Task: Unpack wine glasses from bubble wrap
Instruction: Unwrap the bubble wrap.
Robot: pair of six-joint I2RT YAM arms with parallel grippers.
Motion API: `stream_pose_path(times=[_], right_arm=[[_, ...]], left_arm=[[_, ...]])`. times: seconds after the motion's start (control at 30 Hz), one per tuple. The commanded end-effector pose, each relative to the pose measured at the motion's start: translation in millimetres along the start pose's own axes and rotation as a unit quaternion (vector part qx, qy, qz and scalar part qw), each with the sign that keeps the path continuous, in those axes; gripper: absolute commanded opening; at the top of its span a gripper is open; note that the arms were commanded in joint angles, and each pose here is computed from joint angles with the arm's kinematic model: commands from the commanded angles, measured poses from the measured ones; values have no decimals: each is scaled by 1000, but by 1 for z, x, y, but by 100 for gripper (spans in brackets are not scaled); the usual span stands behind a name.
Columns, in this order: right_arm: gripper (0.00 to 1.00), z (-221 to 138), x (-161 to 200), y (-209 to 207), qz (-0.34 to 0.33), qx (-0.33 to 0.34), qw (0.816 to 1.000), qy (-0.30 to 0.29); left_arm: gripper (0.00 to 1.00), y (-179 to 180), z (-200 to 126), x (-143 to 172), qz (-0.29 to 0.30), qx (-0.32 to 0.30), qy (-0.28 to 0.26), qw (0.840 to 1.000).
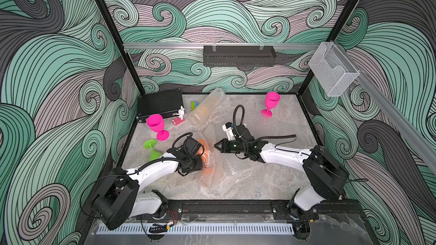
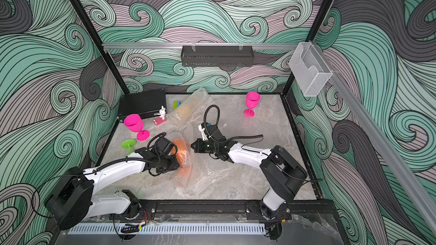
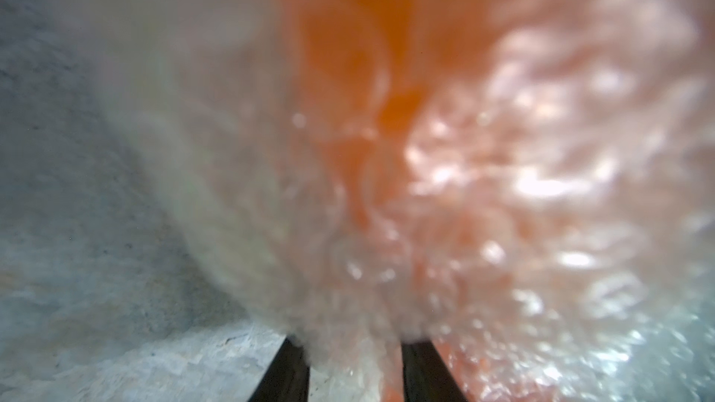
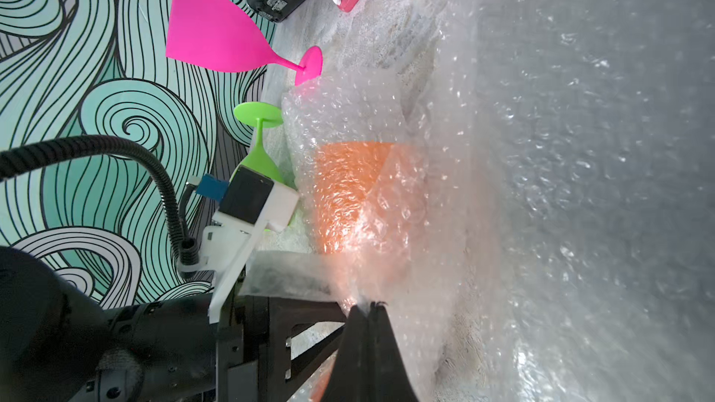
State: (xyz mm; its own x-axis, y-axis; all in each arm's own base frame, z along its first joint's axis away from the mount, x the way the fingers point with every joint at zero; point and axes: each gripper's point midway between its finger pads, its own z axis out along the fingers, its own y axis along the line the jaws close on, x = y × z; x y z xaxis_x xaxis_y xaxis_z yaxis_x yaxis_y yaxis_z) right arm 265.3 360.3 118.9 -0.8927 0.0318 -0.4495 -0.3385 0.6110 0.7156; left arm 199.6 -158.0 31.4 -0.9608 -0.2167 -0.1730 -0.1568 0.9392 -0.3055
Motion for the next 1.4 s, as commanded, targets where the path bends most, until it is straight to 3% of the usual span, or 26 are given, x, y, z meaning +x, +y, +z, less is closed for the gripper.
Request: stream_pose_path(times=[0.0,0.3,0.63,1.0,1.37], right_arm=[[0,-7,1,-2,1,-3,1000,-6],[0,-37,7,-30,-14,52,998,-38],[0,-87,-2,-44,-44,106,989,-97],[0,-134,-7,-81,-11,157,978,-140],[0,-190,-43,-109,33,190,959,-206]], left_arm=[[36,6,-11,-3,-7,-15,-8,1000],[37,-6,-42,-24,0,7,-45,999],[38,-29,-32,-32,9,32,-21,999],[38,-65,-34,-54,24,75,-27,996],[38,-90,-28,-60,29,120,-14,992]])
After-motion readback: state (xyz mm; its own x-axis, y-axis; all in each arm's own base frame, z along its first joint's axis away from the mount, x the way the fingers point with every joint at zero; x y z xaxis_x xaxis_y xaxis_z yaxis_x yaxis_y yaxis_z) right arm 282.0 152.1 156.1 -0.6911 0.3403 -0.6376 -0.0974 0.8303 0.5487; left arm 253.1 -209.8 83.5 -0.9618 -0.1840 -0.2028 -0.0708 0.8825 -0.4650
